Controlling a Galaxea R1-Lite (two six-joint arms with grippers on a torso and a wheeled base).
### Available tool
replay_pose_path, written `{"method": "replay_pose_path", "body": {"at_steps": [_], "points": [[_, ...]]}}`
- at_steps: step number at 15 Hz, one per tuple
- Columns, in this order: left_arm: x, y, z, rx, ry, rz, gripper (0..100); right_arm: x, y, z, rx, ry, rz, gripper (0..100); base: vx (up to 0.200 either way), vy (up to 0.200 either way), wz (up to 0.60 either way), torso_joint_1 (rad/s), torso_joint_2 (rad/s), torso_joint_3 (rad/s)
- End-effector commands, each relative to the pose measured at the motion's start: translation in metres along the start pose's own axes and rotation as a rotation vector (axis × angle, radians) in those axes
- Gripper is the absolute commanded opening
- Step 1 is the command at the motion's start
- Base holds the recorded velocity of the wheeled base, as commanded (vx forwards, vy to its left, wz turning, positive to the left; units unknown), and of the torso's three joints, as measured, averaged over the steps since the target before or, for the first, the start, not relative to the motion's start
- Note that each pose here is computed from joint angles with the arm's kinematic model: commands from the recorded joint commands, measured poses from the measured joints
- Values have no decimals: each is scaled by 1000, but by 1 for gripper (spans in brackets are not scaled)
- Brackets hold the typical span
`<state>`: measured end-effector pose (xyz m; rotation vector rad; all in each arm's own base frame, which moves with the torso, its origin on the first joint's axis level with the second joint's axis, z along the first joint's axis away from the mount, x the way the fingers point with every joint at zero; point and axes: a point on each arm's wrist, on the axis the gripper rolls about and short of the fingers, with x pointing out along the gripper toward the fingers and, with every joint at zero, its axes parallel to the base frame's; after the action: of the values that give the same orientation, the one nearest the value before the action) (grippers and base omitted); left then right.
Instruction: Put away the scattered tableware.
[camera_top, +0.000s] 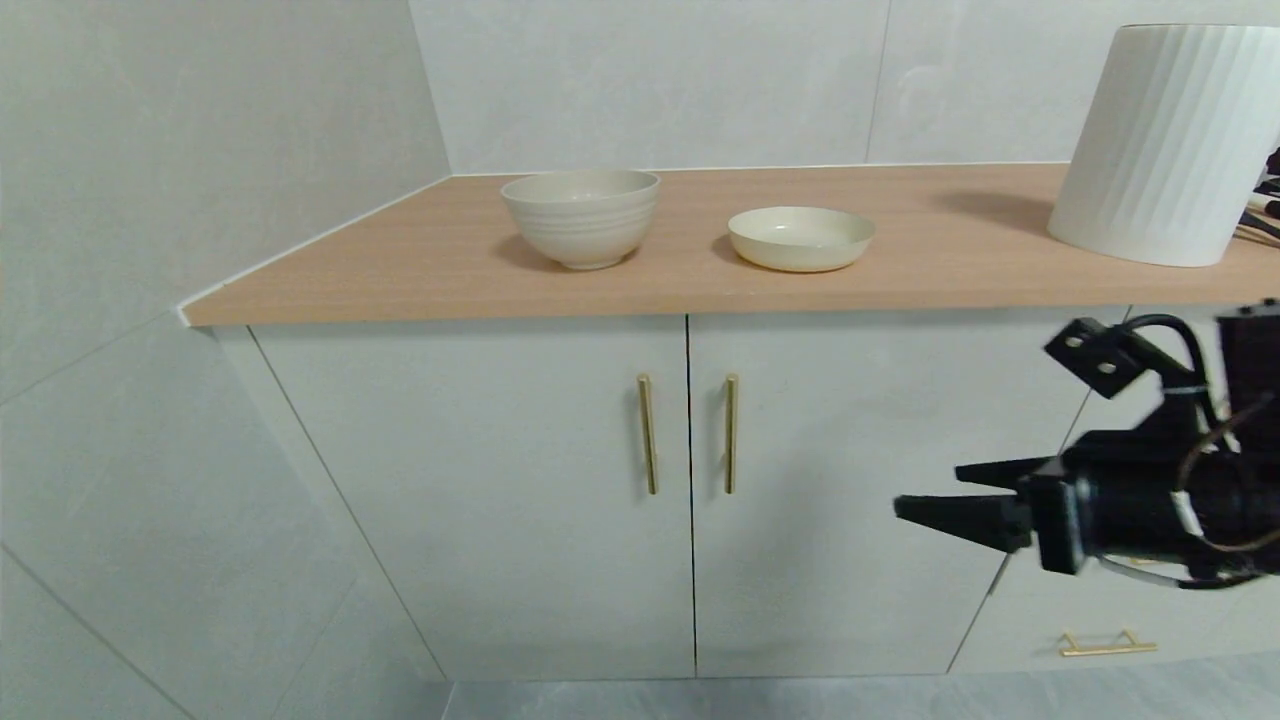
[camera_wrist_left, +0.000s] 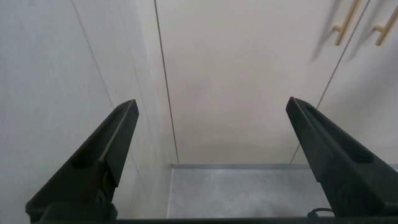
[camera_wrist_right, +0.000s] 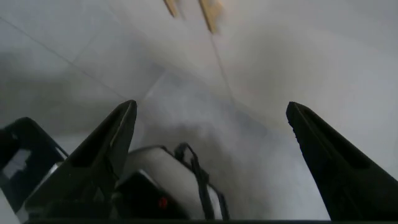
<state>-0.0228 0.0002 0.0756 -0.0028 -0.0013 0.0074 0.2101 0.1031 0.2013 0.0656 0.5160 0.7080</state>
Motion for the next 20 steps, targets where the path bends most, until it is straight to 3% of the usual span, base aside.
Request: {"method": "replay_pose_path", "body": {"at_steps": [1,7,9,17,20], "points": [[0,0,0,0,0,0,100,78,1,14,-16,66,70,100,0,0,0,0,0,0],[0,0,0,0,0,0,100,127,25,26,-39,-1,121,100,0,0,0,0,0,0],[0,0,0,0,0,0,100,135,23,26,-42,-54,66,100,0,0,0,0,0,0],[0,0,0,0,0,0,100,172,22,16,-12,-163,46,100,0,0,0,0,0,0],[0,0,0,0,0,0,100,182,22,12,17,-155,56,100,0,0,0,0,0,0]]}}
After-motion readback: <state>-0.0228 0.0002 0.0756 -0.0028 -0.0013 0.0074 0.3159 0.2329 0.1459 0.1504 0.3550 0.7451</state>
